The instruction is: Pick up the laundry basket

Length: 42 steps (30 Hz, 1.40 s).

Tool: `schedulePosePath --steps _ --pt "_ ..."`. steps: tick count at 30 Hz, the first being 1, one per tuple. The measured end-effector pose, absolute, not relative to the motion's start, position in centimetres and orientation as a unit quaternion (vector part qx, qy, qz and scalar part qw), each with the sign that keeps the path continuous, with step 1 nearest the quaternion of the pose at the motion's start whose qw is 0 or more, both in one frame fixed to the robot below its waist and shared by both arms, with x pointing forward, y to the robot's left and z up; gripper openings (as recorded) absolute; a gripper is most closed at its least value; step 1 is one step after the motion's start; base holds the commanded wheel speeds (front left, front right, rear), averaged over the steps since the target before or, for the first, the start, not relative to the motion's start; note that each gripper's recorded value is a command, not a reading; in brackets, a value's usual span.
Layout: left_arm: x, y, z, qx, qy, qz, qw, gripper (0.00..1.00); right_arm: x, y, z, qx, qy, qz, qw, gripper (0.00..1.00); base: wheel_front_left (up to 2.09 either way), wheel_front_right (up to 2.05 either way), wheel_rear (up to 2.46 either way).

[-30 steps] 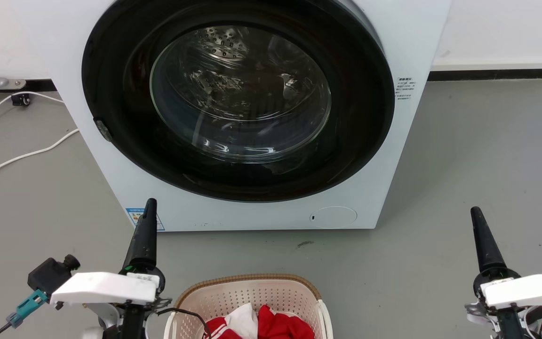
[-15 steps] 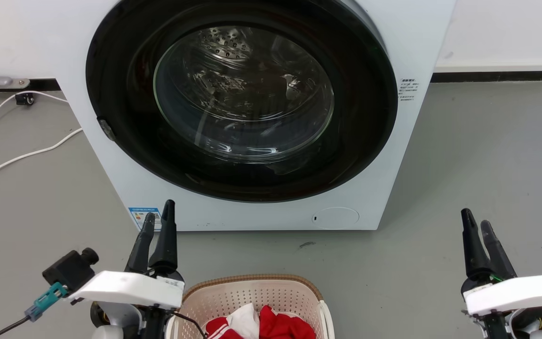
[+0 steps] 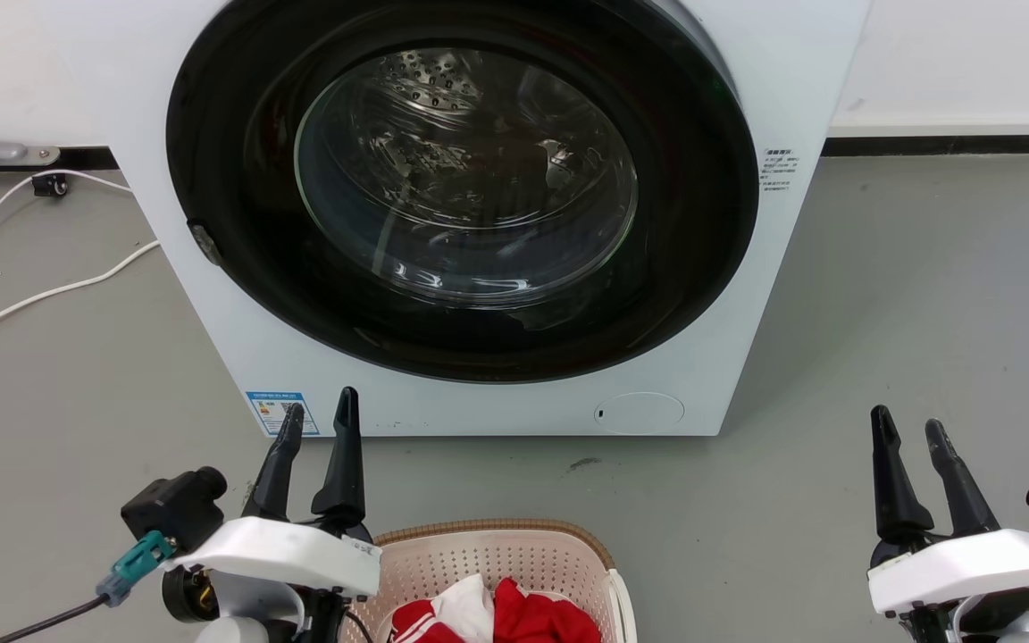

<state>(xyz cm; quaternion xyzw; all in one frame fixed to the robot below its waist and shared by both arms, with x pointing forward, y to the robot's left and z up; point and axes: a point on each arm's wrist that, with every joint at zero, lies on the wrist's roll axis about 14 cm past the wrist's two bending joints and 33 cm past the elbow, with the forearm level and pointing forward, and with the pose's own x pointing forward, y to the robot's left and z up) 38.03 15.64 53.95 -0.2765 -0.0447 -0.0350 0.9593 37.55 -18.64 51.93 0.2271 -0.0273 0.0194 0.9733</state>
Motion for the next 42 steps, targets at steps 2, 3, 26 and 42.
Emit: schedulePosePath --steps 2,3,26,42 --pt "38.02 15.61 53.96 -0.262 -0.047 -0.035 0.963 1.00 37.49 -18.65 51.87 0.213 -0.026 0.019 0.976 1.00 0.00 0.00 0.00" --pt "38.01 15.58 53.90 -0.253 -0.046 -0.034 0.966 1.00 37.48 -18.65 51.89 0.206 -0.027 0.020 0.978 1.00 0.00 0.00 0.00" --pt "37.94 15.20 53.73 -0.123 -0.061 -0.031 0.990 1.00 36.87 -18.70 51.63 0.073 -0.019 0.022 0.997 1.00 0.00 0.00 0.00" --pt "37.95 14.83 53.79 -0.093 -0.072 -0.035 0.992 1.00 36.74 -18.52 51.49 0.033 -0.018 0.027 0.999 1.00 0.00 0.00 0.00"
